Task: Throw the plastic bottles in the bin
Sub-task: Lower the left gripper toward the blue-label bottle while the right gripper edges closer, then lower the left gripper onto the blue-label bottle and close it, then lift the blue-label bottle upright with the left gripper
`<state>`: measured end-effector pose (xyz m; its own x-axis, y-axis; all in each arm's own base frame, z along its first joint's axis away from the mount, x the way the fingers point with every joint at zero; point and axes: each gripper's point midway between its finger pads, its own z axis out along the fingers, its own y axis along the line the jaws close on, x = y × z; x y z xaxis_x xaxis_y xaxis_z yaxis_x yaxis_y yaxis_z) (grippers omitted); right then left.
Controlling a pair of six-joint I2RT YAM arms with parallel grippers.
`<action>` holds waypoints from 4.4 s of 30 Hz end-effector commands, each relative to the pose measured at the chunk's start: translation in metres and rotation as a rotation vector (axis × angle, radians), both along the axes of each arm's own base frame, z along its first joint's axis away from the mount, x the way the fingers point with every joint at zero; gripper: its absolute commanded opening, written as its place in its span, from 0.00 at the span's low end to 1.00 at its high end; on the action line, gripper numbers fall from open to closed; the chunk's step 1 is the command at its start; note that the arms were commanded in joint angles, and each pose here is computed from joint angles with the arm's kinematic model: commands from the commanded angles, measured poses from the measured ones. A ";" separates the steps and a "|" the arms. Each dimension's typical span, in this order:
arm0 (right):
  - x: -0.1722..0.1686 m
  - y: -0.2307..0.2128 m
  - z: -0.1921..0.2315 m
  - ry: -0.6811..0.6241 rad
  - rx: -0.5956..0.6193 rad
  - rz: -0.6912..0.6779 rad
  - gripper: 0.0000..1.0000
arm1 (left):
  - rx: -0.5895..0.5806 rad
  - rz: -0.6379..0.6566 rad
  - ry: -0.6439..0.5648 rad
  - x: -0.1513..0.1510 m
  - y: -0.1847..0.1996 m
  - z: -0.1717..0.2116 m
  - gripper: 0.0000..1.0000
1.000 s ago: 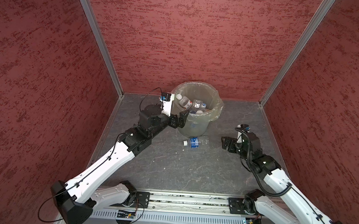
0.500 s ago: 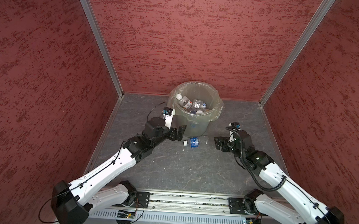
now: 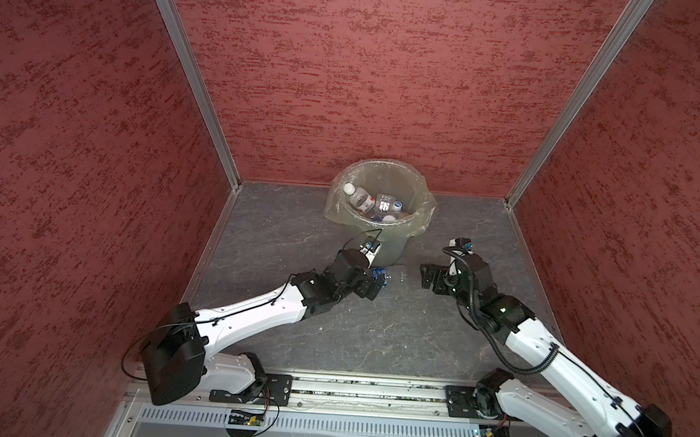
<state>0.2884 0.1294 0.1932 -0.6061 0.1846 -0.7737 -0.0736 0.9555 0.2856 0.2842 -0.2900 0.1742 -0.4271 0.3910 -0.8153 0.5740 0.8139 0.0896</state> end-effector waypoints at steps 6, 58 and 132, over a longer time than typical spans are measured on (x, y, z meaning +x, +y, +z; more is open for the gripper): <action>-0.004 -0.020 0.001 -0.021 -0.017 -0.080 0.99 | 0.150 -0.101 -0.007 0.010 -0.036 -0.027 0.99; -0.010 -0.031 0.003 -0.025 -0.016 -0.087 0.99 | 0.336 -0.298 0.385 -0.017 -0.078 -0.116 1.00; -0.016 -0.037 0.002 -0.035 -0.004 -0.107 0.99 | 0.420 -0.236 0.353 -0.026 -0.070 -0.078 0.38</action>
